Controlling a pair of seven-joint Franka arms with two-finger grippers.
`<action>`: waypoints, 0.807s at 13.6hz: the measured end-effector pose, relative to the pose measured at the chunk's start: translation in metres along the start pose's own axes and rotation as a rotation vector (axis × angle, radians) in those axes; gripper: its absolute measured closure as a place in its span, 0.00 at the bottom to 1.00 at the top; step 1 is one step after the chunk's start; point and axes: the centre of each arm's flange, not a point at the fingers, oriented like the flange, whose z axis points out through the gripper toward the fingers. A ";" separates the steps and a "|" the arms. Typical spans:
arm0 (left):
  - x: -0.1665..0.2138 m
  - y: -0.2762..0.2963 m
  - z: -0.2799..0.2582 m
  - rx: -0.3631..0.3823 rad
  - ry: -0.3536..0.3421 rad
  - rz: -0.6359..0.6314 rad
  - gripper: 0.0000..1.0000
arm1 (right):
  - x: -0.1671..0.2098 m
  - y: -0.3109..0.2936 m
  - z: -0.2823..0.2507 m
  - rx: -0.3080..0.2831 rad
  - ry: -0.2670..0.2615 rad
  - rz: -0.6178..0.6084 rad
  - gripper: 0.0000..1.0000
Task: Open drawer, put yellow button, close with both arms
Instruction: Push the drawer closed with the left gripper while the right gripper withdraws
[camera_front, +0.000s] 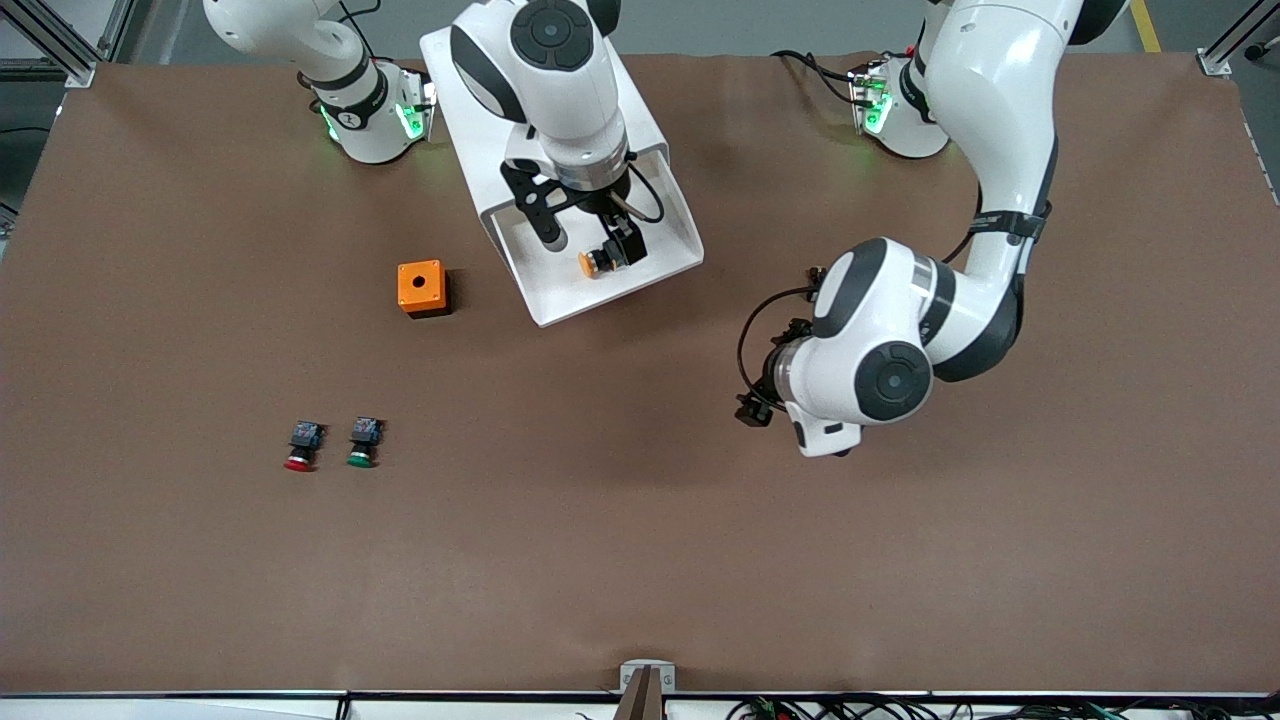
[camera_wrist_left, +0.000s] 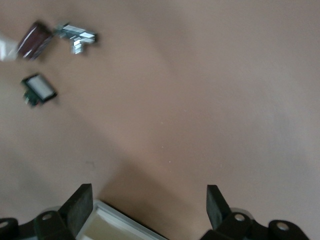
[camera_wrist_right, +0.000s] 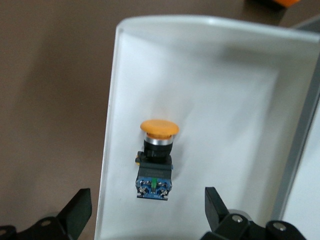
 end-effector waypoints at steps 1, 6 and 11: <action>-0.010 0.003 0.002 -0.005 0.018 0.073 0.00 | 0.022 -0.002 -0.017 -0.022 0.002 -0.091 0.00; -0.125 0.018 0.043 -0.002 0.094 0.330 0.00 | 0.216 0.019 -0.072 -0.095 -0.019 -0.491 0.00; -0.216 0.007 0.089 -0.004 0.128 0.415 0.00 | 0.375 0.078 -0.084 -0.138 -0.061 -0.856 0.00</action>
